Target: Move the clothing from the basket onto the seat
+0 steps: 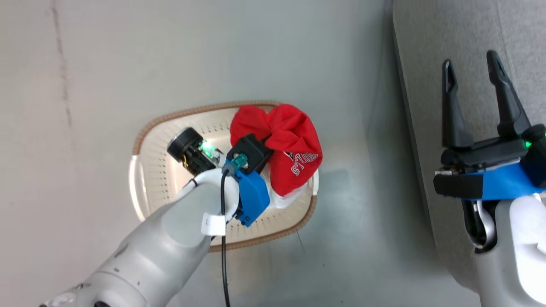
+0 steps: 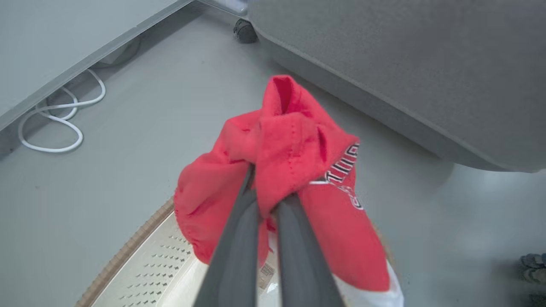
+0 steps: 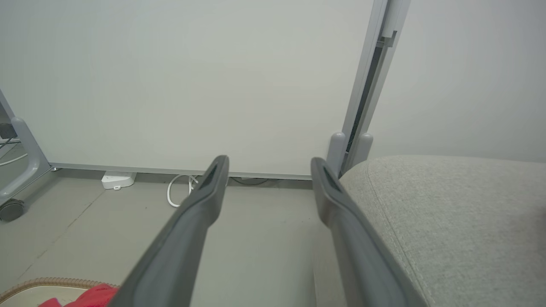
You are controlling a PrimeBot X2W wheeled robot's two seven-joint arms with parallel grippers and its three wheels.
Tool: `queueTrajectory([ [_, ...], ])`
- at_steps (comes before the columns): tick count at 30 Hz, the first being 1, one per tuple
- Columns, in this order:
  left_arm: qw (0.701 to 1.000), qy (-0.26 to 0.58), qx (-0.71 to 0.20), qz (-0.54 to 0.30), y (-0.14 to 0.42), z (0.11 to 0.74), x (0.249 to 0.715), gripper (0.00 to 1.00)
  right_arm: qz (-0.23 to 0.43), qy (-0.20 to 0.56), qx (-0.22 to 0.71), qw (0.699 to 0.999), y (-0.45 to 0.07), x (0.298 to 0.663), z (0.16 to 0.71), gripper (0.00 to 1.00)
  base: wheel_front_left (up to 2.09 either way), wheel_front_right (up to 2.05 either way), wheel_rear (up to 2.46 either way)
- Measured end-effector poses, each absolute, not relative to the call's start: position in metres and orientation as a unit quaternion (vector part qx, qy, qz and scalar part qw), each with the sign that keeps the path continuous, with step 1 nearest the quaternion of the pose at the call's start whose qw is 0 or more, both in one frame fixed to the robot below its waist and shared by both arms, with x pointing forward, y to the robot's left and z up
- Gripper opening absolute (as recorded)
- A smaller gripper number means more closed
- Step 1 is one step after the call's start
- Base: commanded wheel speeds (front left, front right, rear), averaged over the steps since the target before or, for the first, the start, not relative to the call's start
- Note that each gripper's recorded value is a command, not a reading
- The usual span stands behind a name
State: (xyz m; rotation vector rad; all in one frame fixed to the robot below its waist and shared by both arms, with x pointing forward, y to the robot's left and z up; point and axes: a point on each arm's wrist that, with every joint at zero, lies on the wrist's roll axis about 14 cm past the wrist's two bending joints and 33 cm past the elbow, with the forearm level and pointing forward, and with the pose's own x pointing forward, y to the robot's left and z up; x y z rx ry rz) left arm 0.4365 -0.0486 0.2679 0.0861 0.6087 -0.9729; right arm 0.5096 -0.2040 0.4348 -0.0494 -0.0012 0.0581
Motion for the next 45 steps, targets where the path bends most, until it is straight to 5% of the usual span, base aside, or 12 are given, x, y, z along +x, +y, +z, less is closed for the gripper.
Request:
queueTrajectory([
  [18,0.922,0.08,0.031,-0.377,-0.02,0.443,0.454,0.0,0.045,-0.058,-0.013,0.997,-0.188,0.456,0.509,1.0,0.0,0.0,0.0],
  [32,0.93,-0.03,0.05,-0.362,-0.014,0.53,0.431,0.0,0.051,-0.079,-0.007,0.995,-0.181,0.412,0.533,1.0,0.0,0.0,0.0],
  [45,0.932,-0.056,0.055,-0.355,-0.01,0.55,0.418,0.0,0.067,-0.088,-0.003,0.994,-0.169,0.398,0.54,1.0,0.0,0.0,0.0],
])
